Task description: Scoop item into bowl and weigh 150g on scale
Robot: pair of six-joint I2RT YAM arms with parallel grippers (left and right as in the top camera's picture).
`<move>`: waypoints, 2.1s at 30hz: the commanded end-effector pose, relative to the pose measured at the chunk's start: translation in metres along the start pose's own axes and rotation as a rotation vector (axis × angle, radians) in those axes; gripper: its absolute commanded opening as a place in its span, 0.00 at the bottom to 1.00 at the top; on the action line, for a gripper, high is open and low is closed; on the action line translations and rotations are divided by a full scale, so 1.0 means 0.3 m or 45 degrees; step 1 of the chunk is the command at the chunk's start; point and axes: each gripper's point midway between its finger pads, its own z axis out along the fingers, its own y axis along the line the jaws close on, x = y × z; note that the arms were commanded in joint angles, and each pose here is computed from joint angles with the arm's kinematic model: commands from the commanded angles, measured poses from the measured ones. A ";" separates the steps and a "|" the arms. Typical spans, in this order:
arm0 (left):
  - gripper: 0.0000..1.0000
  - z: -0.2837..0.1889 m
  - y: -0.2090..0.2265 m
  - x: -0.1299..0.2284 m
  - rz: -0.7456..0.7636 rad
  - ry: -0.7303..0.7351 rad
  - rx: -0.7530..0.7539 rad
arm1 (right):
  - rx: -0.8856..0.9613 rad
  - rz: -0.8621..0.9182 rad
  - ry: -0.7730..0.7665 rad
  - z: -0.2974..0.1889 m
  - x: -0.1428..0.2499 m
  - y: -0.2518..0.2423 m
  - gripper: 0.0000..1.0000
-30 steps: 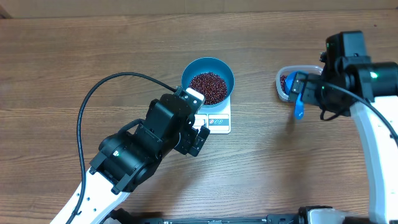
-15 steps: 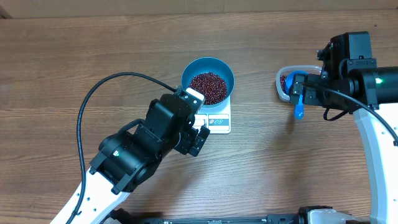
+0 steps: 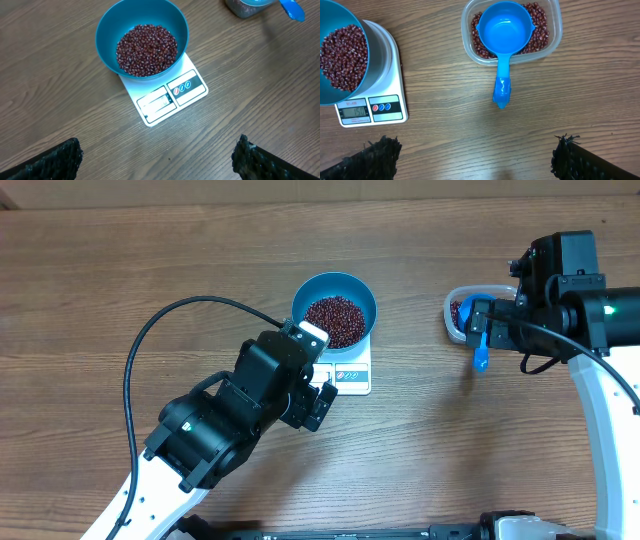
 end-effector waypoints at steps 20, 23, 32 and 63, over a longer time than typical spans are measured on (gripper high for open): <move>1.00 0.012 -0.006 0.011 -0.018 0.015 0.013 | 0.000 -0.014 -0.049 -0.029 -0.025 -0.002 1.00; 0.99 0.012 -0.006 0.011 -0.017 0.015 0.013 | 0.000 -0.014 -0.049 -0.029 -0.025 -0.002 1.00; 0.99 0.012 -0.007 0.011 -0.016 0.014 0.014 | 0.000 -0.014 -0.049 -0.029 -0.025 -0.002 1.00; 0.99 -0.110 0.240 0.057 -0.264 -0.974 -0.176 | 0.000 -0.014 -0.049 -0.029 -0.025 -0.002 1.00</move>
